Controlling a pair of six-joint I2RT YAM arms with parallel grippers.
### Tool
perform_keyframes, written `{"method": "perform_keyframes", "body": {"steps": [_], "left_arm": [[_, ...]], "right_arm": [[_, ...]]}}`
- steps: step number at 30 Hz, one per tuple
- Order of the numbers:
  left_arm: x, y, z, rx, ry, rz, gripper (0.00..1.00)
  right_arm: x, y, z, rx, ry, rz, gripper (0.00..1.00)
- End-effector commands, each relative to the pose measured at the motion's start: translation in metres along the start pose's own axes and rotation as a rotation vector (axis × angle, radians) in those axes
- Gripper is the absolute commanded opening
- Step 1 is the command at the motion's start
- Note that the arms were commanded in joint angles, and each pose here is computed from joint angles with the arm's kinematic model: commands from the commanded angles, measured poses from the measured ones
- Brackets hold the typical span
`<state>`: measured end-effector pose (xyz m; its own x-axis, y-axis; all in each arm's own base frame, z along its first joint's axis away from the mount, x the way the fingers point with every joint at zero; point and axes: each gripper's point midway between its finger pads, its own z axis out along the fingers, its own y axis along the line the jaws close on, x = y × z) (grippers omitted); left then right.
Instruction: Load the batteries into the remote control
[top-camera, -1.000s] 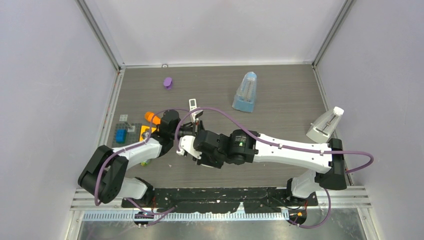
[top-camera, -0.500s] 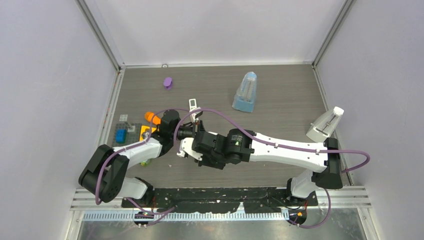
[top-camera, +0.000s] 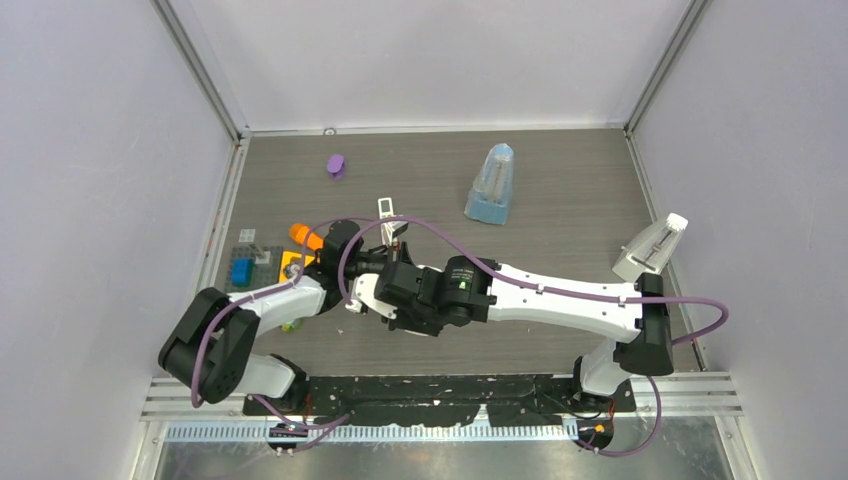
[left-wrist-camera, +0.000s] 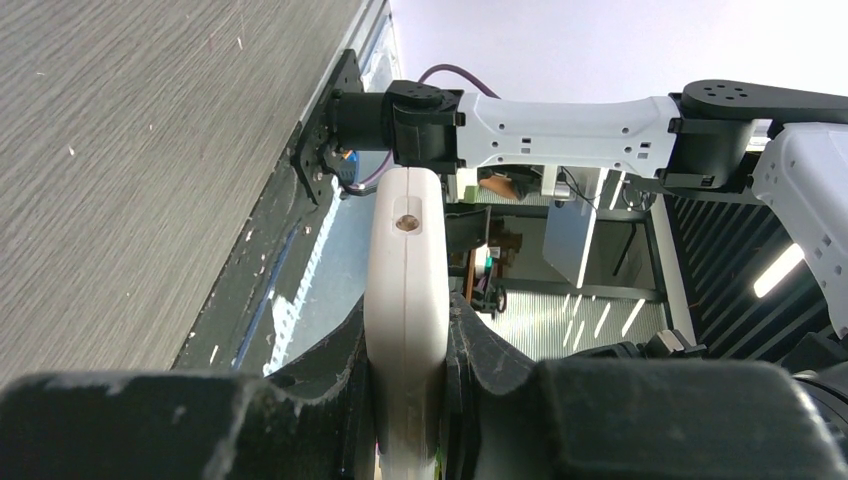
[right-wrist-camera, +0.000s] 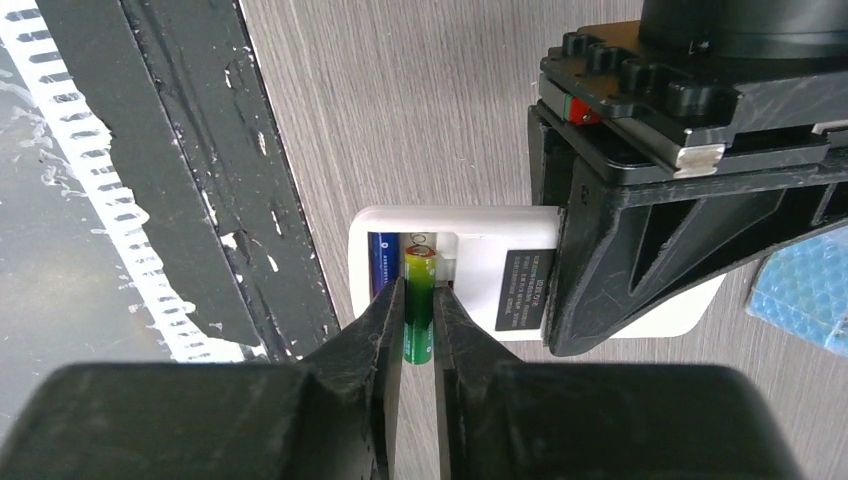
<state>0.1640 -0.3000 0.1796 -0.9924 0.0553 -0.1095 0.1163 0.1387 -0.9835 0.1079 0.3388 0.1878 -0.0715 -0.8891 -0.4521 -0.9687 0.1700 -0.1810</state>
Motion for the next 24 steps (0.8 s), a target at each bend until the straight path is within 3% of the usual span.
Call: {"method": "perform_keyframes", "body": {"steps": [1,8,15,19,24], "left_arm": [[-0.003,-0.022,0.001,0.065,0.006,0.063,0.0],[-0.006,-0.022,0.002,0.069,-0.008,0.055,0.0],[-0.01,-0.026,0.003,0.093,-0.038,0.043,0.0],[-0.014,-0.034,0.001,0.128,-0.081,0.039,0.0],[-0.022,-0.052,-0.005,0.172,-0.178,0.06,0.0]], "right_arm": [[-0.008,-0.002,-0.002,0.014,-0.01,-0.007,0.22],[-0.016,-0.007,-0.015,0.036,-0.073,0.026,0.47],[-0.038,-0.016,-0.054,0.062,-0.239,0.122,0.57],[-0.046,-0.032,-0.08,0.123,-0.346,0.261,0.61],[-0.038,-0.061,-0.111,0.265,-0.478,0.57,0.61]]}}
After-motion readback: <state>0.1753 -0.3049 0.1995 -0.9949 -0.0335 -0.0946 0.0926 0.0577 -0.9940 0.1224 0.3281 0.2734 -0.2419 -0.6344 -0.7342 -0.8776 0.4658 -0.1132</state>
